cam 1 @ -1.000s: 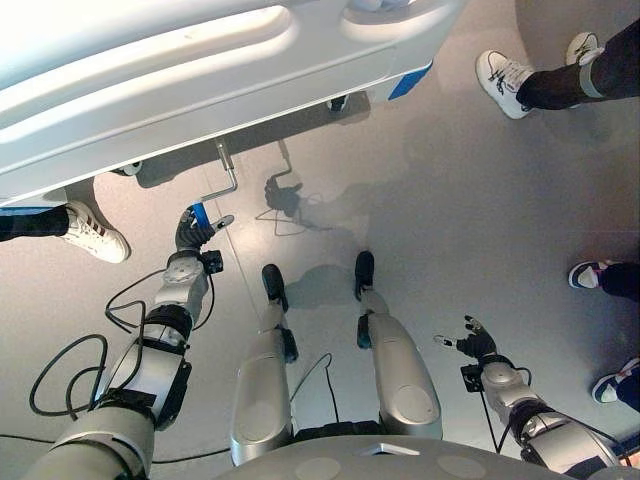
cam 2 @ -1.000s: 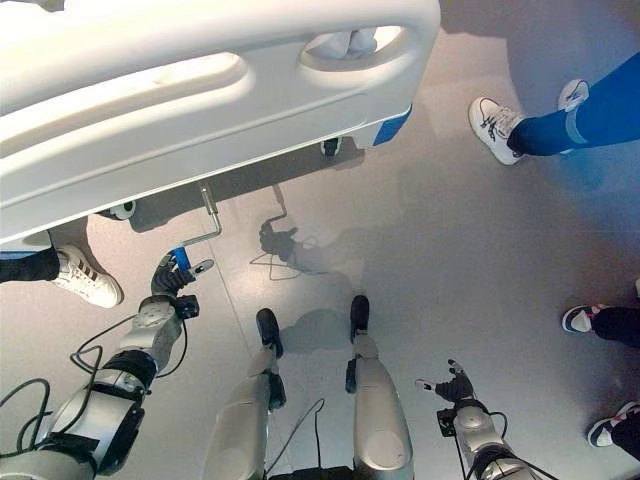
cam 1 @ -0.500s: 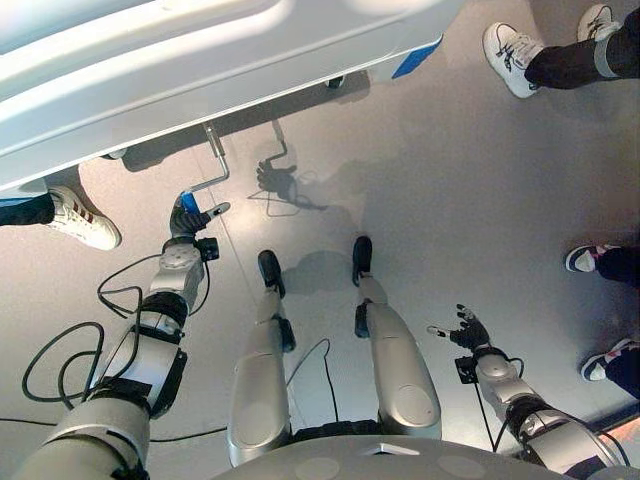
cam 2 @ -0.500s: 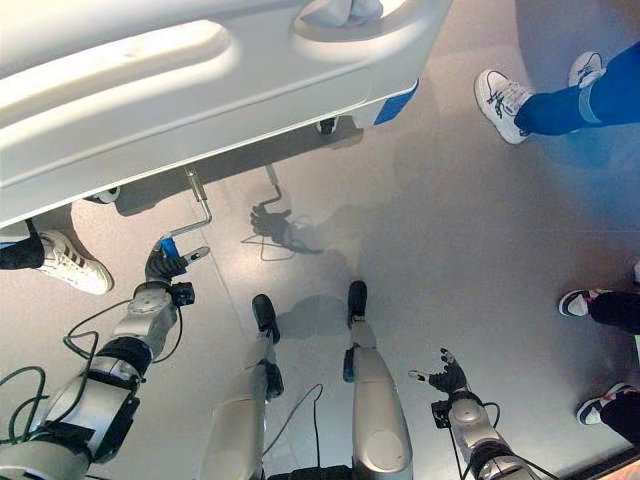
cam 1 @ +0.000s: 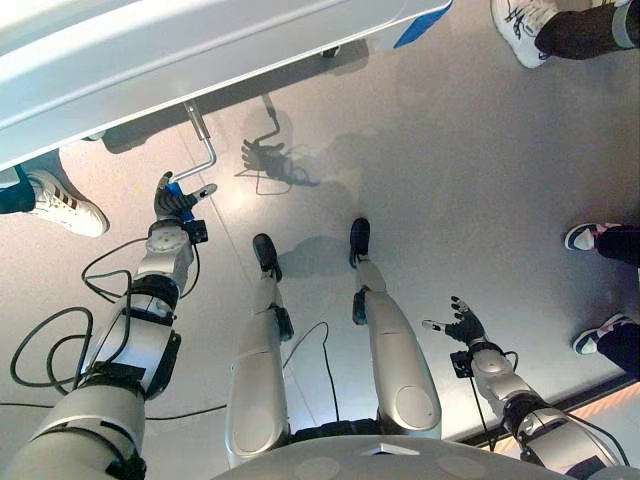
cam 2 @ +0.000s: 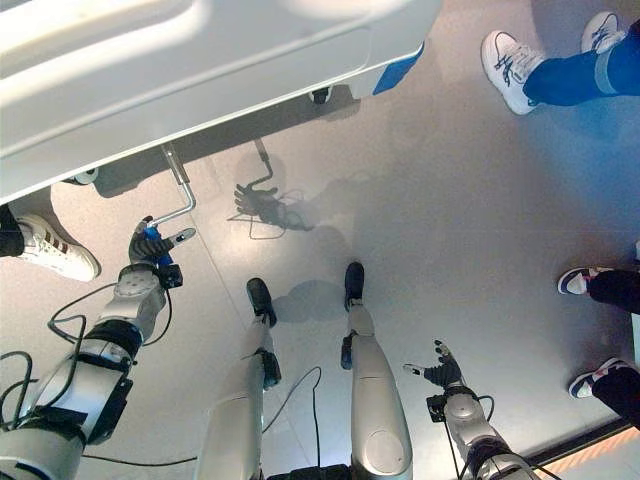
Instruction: Raise the hospital bed
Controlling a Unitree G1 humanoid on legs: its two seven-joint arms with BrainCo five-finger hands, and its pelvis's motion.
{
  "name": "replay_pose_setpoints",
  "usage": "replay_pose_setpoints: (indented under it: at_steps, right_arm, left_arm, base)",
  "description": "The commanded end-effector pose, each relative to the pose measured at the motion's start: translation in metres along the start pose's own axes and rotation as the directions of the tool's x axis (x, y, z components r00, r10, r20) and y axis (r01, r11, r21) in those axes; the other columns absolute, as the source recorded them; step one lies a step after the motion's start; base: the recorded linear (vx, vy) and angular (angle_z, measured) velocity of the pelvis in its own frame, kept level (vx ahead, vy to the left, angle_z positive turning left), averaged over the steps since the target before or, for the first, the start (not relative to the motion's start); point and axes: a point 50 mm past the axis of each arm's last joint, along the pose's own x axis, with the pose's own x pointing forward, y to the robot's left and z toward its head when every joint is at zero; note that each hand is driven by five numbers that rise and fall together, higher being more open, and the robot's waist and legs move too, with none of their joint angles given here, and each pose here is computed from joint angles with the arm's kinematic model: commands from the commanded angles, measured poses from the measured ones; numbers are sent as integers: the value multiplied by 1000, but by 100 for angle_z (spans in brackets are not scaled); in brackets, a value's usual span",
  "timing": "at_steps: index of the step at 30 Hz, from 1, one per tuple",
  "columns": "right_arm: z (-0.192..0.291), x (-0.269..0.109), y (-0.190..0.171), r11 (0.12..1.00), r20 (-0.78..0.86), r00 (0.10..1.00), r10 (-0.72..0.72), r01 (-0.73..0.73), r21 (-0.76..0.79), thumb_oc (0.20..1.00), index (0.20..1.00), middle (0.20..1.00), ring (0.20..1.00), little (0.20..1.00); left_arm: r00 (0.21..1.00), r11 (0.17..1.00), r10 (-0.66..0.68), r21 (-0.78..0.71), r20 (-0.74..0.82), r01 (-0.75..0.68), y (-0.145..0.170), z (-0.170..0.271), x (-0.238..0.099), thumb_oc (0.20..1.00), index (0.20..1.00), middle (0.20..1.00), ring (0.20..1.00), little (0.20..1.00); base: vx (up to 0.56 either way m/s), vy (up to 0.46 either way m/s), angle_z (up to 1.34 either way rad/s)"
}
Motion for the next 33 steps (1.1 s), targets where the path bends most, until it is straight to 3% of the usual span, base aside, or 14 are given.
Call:
replay_pose_setpoints:
  at_steps: [1, 9, 10, 11, 33]
  right_arm:
    - [-6, -4, -9, 999, 10, 999, -39, 39, 15, 1000, 1000, 1000, 1000, 1000]
    - [-6, -6, -8, 999, 25, 999, -34, 33, 28, 1000, 1000, 1000, 1000, 1000]
    - [-6, -6, -8, 999, 26, 999, -36, 35, 28, 1000, 1000, 1000, 1000, 1000]
    - [-6, -6, -7, 999, 28, 999, -36, 35, 29, 1000, 1000, 1000, 1000, 1000]
    - [-3, -4, -5, 999, 25, 999, -33, 33, 13, 1000, 1000, 1000, 1000, 1000]
  left_arm:
    - [998, 1000, -6, -17, 66, 8, -8, 27, 7, 1000, 1000, 1000, 1000, 1000]
    - [996, 1000, -26, -1, 86, 26, -14, 36, 9, 1000, 1000, 1000, 1000, 1000]
    - [996, 1000, -28, -7, 87, 29, -15, 35, 8, 523, 523, 523, 523, 523]
    - [996, 999, -20, -27, 91, 23, -16, 36, 8, 200, 200, 200, 200, 200]
    - [995, 997, -49, -50, 89, 54, -23, 37, 7, 200, 200, 200, 200, 200]
  base:
    - [0, 0, 0]
    - [0, 0, 0]
    - [0, 0, 0]
    - [0, 0, 0]
    - [0, 0, 0]
